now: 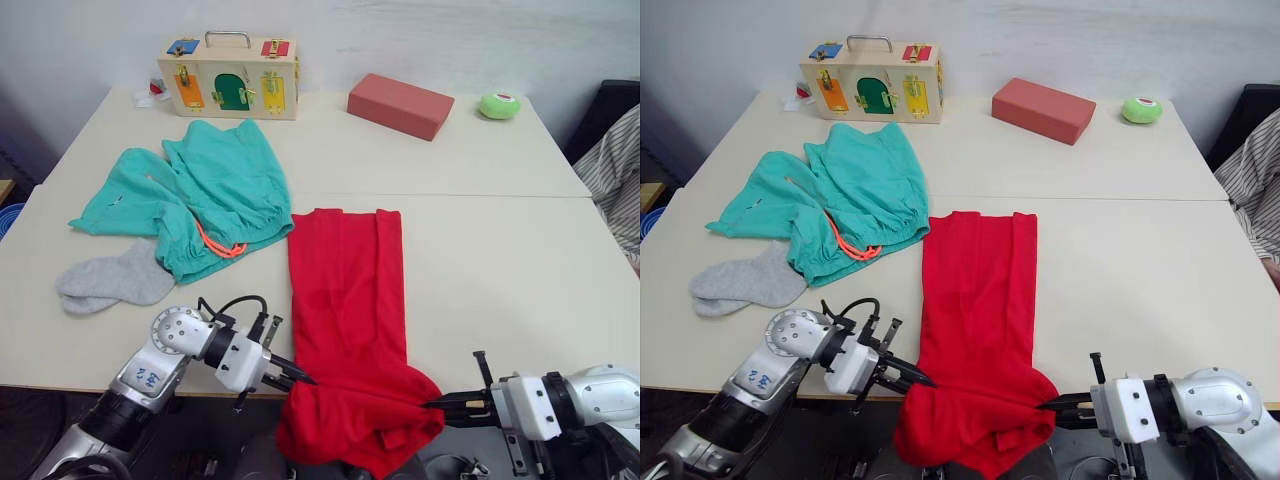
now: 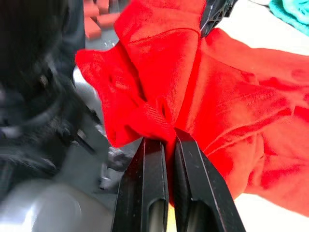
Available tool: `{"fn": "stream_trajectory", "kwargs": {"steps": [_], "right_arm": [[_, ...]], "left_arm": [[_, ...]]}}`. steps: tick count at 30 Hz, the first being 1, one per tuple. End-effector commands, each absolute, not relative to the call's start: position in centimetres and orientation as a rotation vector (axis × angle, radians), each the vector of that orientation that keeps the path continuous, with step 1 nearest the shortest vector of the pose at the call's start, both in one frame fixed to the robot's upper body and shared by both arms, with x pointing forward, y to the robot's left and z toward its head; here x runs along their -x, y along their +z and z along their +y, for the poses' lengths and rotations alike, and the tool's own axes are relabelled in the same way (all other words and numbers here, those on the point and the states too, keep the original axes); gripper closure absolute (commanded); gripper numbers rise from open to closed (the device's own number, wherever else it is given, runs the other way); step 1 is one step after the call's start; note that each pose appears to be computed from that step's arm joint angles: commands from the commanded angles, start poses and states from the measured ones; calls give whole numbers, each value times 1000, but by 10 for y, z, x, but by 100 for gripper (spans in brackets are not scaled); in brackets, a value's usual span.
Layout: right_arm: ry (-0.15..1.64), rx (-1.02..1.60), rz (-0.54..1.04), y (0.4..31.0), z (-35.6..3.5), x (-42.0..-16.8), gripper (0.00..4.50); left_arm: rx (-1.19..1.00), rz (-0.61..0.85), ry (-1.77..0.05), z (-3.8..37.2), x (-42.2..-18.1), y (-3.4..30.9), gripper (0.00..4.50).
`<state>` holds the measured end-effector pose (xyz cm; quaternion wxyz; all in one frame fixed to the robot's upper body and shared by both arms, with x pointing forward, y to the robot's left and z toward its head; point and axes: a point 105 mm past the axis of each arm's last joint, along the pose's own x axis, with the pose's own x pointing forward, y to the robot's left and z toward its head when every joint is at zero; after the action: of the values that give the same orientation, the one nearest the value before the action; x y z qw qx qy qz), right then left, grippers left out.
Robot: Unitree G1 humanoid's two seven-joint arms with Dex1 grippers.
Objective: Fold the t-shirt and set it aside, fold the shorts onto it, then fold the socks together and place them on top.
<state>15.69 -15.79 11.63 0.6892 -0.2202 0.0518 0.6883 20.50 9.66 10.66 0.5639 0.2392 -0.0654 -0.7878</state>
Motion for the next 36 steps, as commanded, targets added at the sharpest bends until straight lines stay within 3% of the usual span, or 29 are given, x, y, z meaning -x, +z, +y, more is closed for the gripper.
{"fn": "stream_trajectory", "kwargs": {"steps": [1, 8, 14, 21, 28, 36], "right_arm": [[1472, 363, 169, 140, -158, -170, 446], [1354, 171, 175, 171, -150, -218, 446], [1047, -83, 39, 203, -154, -320, 446], [790, -190, 125, 187, -166, -384, 446], [667, -214, 185, 167, -170, -403, 446], [611, -290, 141, 172, -167, -411, 446]], "left_arm": [[-435, -52, -1757, 109, -213, 123, 450], [-106, 248, -1581, 118, -248, 141, 450], [244, 243, -1267, 123, -337, 184, 450], [359, 374, -1115, 116, -375, 173, 450], [397, 448, -1024, 105, -392, 156, 450], [482, 444, -894, 105, -414, 154, 450]]}}
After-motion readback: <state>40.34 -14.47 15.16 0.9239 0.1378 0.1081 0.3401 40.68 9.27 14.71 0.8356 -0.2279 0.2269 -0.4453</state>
